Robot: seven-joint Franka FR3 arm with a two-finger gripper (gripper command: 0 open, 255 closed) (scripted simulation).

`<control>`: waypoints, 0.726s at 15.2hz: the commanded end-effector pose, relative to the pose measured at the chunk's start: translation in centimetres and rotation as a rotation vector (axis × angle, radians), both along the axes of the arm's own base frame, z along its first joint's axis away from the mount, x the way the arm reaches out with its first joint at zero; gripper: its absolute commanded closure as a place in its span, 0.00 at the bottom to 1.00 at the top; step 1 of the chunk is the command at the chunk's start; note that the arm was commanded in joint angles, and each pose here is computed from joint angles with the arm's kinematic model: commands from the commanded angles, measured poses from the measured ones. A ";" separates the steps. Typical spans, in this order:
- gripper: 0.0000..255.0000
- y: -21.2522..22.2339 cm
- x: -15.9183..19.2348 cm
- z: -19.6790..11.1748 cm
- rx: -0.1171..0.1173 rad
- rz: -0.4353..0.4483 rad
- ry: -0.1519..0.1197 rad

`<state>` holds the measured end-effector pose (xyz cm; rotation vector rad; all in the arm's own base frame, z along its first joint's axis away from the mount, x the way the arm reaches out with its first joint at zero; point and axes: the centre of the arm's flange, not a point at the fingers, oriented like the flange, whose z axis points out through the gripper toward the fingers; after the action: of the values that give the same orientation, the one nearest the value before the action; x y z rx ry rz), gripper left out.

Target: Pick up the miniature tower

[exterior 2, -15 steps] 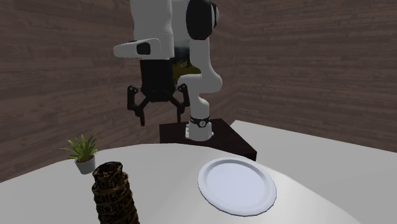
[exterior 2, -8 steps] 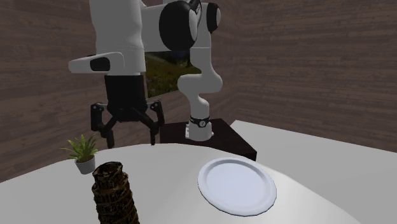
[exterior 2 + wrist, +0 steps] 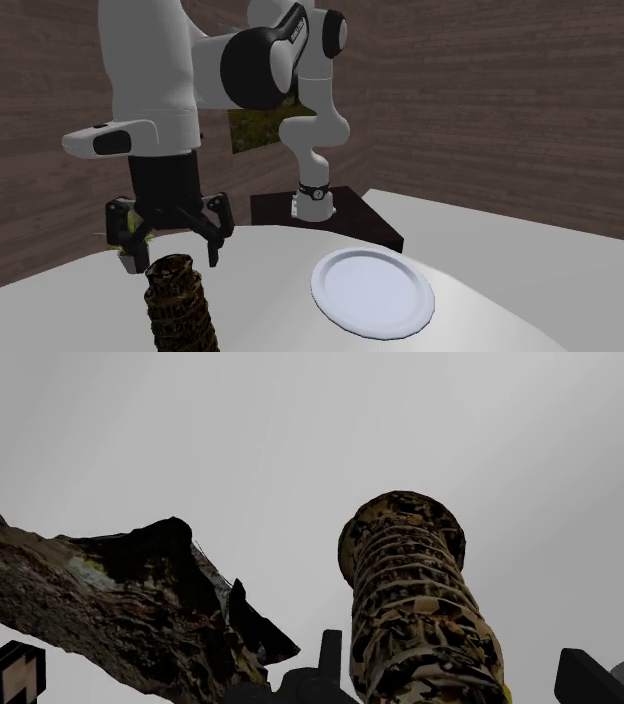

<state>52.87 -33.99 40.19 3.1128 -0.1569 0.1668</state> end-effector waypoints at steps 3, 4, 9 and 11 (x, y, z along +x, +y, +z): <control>0.00 -0.1 0.0 -1.8 0.000 0.000 -0.001; 0.00 -0.1 0.0 -1.8 0.000 0.000 -0.001; 1.00 -0.1 0.0 -1.8 -0.001 0.000 -0.001; 1.00 -0.2 0.0 -1.8 0.000 0.000 -0.001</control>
<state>52.87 -34.17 38.52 3.1113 -0.1569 0.1716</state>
